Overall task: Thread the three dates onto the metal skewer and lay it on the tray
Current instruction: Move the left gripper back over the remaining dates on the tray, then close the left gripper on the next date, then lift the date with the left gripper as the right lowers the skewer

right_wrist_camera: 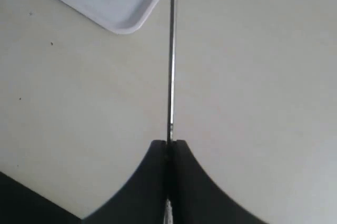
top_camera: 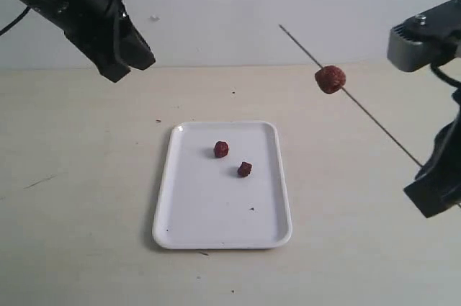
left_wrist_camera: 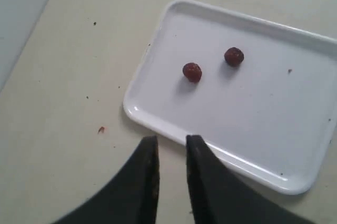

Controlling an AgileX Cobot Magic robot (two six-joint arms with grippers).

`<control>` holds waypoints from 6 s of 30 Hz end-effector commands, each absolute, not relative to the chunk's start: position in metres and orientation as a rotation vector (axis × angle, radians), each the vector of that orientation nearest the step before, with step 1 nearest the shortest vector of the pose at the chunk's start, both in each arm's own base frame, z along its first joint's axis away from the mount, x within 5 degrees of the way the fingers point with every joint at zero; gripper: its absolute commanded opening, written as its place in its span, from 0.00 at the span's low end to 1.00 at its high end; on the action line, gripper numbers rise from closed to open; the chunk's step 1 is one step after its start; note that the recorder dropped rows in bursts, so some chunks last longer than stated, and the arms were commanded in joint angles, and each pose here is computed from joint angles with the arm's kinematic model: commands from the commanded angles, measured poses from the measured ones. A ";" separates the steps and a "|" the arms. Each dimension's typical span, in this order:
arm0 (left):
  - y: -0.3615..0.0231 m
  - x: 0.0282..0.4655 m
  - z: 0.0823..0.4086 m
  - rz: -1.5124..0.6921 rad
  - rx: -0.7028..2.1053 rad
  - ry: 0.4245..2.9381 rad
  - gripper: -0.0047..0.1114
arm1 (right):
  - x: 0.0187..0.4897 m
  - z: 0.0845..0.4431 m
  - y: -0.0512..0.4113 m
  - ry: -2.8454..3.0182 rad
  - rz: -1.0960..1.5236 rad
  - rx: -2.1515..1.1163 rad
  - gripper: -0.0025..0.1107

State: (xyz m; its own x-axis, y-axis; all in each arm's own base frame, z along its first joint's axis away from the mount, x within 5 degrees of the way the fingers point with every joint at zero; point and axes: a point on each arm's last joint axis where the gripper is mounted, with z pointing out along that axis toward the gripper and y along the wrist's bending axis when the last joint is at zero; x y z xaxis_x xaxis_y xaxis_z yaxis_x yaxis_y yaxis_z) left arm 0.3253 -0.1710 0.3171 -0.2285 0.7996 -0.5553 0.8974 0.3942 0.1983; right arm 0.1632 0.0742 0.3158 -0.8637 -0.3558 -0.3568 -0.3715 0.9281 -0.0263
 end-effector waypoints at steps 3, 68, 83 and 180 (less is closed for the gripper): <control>-0.179 0.342 0.276 -0.193 1.643 2.023 0.23 | 0.139 0.332 0.060 2.674 0.057 -0.446 0.02; -0.323 0.350 0.170 -0.091 2.332 1.763 0.47 | 0.120 0.290 0.053 2.762 0.044 -0.537 0.02; -0.326 0.372 0.150 -0.119 2.325 1.477 0.47 | 0.118 0.289 0.053 2.783 0.056 -0.541 0.02; -0.304 0.365 0.202 -0.202 2.273 1.416 0.32 | 0.118 0.282 0.048 2.812 -0.021 -0.450 0.02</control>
State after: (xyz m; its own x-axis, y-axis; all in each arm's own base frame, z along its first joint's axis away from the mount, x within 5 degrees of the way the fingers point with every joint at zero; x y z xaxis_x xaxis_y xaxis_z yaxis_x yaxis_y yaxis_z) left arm 0.3709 -0.3078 0.1892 0.4630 0.8182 -0.3408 0.8746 -0.3593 0.3255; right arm 0.1190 0.0460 0.2817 -0.9088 -0.3122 -0.2766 -0.3019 0.9499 -0.0805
